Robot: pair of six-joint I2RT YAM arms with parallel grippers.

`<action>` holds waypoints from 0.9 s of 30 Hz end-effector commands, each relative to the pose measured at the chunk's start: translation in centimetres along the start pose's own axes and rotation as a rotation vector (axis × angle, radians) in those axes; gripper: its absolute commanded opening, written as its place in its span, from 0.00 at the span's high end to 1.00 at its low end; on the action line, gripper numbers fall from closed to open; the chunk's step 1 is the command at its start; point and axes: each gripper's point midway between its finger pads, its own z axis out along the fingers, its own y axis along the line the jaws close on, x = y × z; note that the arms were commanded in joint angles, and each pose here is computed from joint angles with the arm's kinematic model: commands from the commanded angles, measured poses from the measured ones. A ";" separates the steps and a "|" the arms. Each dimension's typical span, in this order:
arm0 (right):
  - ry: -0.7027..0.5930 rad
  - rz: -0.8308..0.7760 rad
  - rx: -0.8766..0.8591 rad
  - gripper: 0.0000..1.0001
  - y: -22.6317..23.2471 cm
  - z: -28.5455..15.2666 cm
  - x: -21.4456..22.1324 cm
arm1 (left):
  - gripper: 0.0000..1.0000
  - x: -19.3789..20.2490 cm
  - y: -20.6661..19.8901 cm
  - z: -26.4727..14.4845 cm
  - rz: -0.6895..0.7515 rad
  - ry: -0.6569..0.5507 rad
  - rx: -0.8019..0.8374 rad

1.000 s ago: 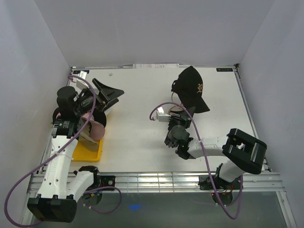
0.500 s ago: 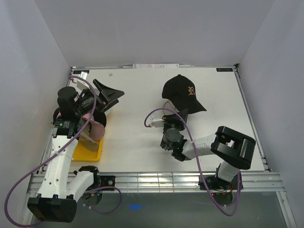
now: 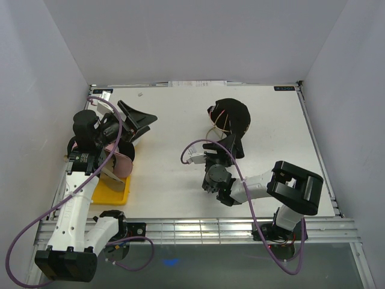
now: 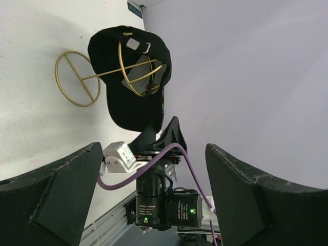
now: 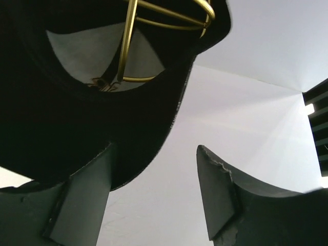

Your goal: Stack the hats

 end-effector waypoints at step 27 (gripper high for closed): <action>-0.033 0.619 -0.109 0.07 -0.5 -6.6 2.4 | 0.09 0.5 1.0 -0.6 0.011 -0.019 -0.050</action>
